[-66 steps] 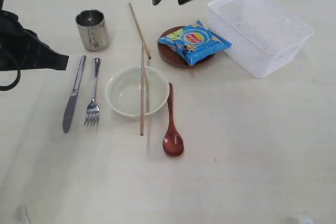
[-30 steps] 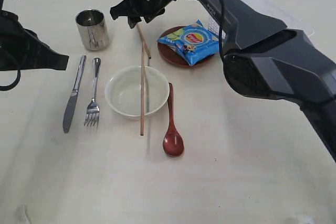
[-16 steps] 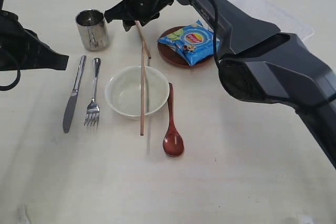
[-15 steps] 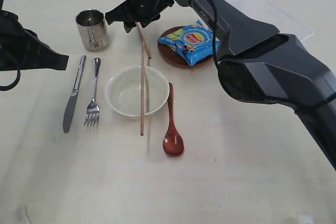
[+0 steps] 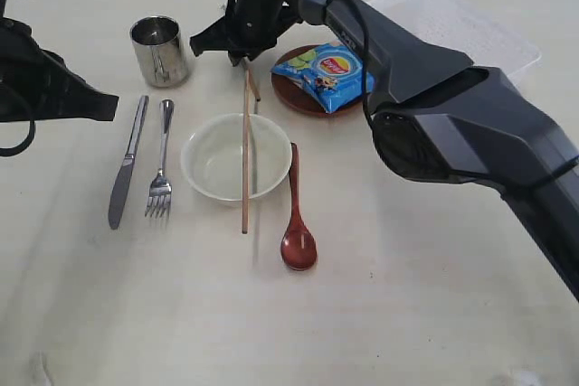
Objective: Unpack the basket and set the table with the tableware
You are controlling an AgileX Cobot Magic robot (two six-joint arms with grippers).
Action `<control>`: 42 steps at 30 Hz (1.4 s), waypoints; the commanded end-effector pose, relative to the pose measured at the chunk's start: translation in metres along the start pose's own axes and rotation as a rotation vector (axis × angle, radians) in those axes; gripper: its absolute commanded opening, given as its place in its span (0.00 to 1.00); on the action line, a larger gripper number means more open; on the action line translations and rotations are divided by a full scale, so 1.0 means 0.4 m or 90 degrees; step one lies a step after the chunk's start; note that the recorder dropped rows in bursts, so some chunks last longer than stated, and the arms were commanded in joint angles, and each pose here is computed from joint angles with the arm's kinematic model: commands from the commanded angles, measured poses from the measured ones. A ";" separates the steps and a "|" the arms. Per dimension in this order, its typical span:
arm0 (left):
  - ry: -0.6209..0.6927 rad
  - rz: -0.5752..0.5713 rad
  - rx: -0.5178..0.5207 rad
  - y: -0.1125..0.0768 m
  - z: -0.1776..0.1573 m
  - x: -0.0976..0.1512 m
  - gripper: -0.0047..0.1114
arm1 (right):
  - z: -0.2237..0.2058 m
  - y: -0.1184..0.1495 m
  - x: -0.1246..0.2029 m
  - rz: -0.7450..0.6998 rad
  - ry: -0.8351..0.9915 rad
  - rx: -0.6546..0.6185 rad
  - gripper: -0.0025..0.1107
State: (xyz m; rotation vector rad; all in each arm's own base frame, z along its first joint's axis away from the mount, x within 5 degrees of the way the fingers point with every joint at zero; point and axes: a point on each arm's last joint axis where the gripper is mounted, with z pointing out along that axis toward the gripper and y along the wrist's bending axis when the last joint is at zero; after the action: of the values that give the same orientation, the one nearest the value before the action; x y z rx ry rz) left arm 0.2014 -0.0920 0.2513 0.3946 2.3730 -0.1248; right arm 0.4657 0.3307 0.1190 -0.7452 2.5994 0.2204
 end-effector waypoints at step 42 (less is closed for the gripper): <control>-0.002 0.001 -0.002 0.002 -0.001 0.003 0.04 | -0.154 0.015 -0.067 0.093 -0.087 -0.009 0.02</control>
State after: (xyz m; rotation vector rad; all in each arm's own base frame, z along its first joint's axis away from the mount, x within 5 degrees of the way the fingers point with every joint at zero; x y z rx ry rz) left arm 0.2014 -0.0920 0.2513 0.3946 2.3730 -0.1248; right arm 0.4655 0.3292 0.1644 -0.5637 2.5501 0.2711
